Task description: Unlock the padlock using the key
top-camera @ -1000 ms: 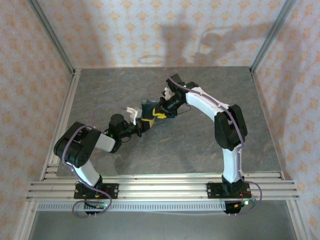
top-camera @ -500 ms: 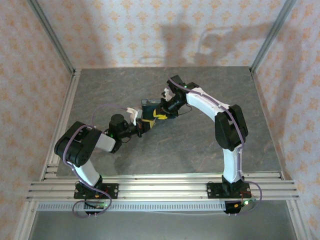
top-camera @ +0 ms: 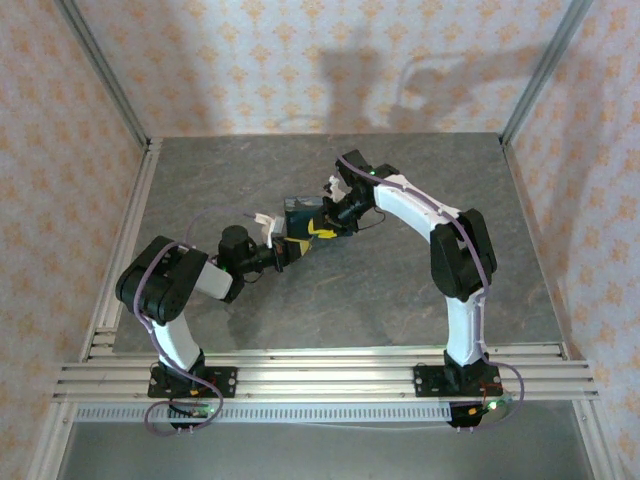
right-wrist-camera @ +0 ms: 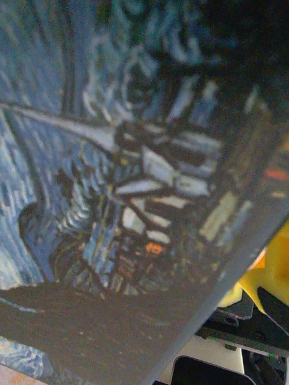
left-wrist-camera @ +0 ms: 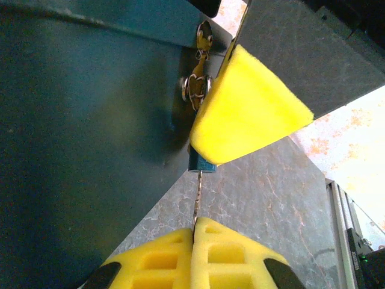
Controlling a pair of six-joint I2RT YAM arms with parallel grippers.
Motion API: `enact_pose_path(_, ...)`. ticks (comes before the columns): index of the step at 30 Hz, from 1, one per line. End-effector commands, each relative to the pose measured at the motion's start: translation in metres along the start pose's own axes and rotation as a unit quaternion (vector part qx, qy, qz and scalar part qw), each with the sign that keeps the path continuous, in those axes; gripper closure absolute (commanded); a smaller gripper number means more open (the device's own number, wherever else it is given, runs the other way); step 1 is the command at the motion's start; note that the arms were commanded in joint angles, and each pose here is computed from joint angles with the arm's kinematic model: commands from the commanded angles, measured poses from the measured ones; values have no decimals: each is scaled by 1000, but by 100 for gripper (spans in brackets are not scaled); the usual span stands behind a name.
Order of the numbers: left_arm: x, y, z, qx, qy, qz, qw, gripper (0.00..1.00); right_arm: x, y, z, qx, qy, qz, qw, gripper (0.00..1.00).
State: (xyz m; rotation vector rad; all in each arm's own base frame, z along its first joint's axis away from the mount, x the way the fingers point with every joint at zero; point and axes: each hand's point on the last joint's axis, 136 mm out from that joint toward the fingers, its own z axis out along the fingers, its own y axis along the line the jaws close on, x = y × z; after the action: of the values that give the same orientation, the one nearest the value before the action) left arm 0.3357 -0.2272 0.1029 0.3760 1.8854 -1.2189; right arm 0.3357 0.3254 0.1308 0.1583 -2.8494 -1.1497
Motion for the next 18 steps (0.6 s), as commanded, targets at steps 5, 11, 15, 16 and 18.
enact_pose_path(5, -31, -3, 1, 8, -43, 28, 999, 100, 18, 21, -8, -35, 25, -23, 999, 100)
enact_pose_path(11, -35, -5, 2, 12, -49, 22, 998, 100, 19, 23, -8, -51, 31, -23, 998, 100)
enact_pose_path(15, -35, -2, 0, 0, -54, 22, 998, 100, 16, 22, -10, -57, 21, -7, 998, 100)
enact_pose_path(16, -35, -3, 2, 0, -55, 21, 998, 100, 16, 22, -9, -58, 20, -4, 998, 100)
enact_pose_path(18, -35, -6, 5, 2, -59, 21, 998, 100, 14, 22, -10, -58, 15, 1, 998, 100)
